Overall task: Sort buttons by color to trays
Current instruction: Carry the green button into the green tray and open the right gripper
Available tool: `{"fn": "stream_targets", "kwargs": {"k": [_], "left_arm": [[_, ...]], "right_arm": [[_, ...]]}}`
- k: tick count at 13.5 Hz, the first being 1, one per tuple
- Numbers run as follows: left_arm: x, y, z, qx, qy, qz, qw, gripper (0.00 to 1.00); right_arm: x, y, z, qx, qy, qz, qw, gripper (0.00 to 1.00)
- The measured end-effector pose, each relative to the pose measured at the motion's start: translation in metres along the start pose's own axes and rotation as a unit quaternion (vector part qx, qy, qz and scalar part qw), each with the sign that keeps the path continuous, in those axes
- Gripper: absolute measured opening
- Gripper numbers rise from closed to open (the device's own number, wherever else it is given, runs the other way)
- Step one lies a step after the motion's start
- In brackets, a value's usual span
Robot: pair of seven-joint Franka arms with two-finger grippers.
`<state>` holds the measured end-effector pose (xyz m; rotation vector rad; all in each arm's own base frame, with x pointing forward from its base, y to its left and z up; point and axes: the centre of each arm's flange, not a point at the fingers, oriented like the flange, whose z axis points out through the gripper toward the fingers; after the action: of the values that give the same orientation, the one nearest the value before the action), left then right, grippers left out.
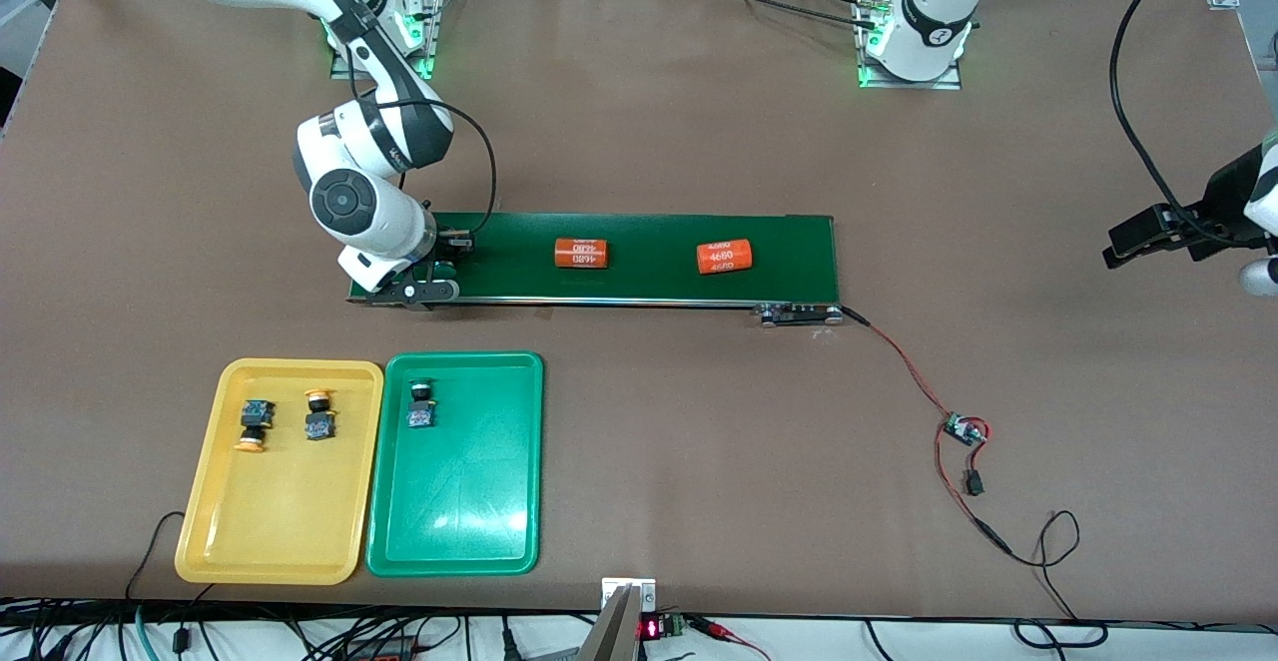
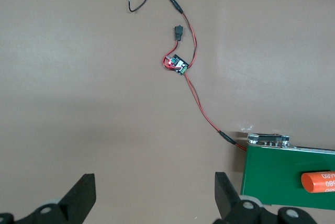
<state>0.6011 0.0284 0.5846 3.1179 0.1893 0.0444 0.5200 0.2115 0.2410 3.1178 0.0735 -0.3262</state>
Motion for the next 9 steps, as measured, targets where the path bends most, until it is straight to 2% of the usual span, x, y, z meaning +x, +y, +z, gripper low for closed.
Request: {"fn": "stream_targets", "kwargs": {"k": [3,6,9], "left_arm": [[0.0,-0.004,0.001,0.0,-0.001,-0.009,1.0,1.0],[-0.001,-0.003,0.003,0.0,-0.004,-0.024,1.0,1.0],[-0.001,-0.003,0.003,0.0,-0.004,-0.025,1.0,1.0]], "right_arm": [[0.016,0.001,-0.038,0.0,0.007,0.002,1.0,0.32],[0.039,-0.003,-0.105,0.012,0.049,0.004,0.999,0.32],[0.058,-0.004,-0.146,0.026,0.087,-0.009,0.996,0.32]]}}
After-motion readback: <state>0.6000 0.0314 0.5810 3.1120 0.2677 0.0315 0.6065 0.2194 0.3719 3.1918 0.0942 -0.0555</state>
